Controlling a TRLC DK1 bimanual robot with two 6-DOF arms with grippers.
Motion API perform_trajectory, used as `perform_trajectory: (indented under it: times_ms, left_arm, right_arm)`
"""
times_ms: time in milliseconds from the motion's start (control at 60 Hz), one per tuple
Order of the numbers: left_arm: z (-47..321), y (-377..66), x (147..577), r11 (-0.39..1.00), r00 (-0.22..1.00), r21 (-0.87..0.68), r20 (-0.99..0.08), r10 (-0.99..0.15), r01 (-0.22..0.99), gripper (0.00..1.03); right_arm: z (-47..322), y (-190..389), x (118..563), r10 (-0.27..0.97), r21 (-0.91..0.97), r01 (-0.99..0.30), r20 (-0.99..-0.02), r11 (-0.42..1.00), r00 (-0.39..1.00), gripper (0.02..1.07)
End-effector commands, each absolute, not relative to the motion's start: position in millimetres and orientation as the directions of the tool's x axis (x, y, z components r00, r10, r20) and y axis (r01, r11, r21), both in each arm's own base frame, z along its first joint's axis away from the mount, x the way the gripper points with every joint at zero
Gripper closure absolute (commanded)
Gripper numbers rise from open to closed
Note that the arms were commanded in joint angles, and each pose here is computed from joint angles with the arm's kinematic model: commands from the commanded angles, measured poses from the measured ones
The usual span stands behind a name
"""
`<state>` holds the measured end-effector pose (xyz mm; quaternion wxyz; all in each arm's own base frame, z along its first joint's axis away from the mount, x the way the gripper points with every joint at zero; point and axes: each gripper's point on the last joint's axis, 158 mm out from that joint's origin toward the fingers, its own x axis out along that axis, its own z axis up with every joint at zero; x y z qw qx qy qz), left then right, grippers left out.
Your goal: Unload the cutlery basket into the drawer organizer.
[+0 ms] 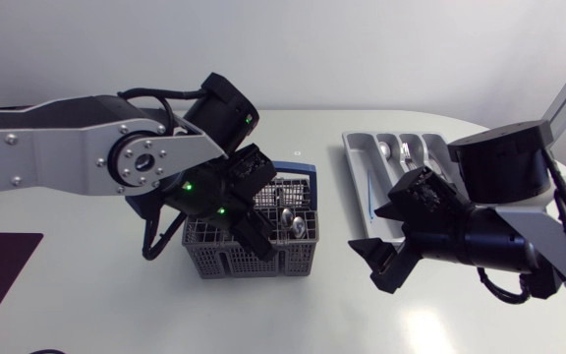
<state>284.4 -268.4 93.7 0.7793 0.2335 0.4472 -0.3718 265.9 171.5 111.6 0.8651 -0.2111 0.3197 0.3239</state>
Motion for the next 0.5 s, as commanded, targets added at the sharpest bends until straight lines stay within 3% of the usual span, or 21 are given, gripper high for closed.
perform_trajectory:
  times_ms: [0,200,483]
  left_arm:
    - [88,-268,284,0.636,0.323,0.028,-0.878,-0.353,0.771,0.70]
    - [81,-265,280,0.639,0.310,0.022,-0.886,-0.344,0.769,0.83]
    - [76,-263,275,0.626,0.296,0.023,-0.894,-0.336,0.780,0.89]
  right_arm:
    - [99,167,260,0.409,-0.148,-0.691,-0.711,0.708,0.572,0.17]
    - [92,167,257,0.411,-0.144,-0.692,-0.712,0.708,0.569,0.17]
    - [90,164,255,0.406,-0.147,-0.687,-0.712,0.712,0.573,0.17]
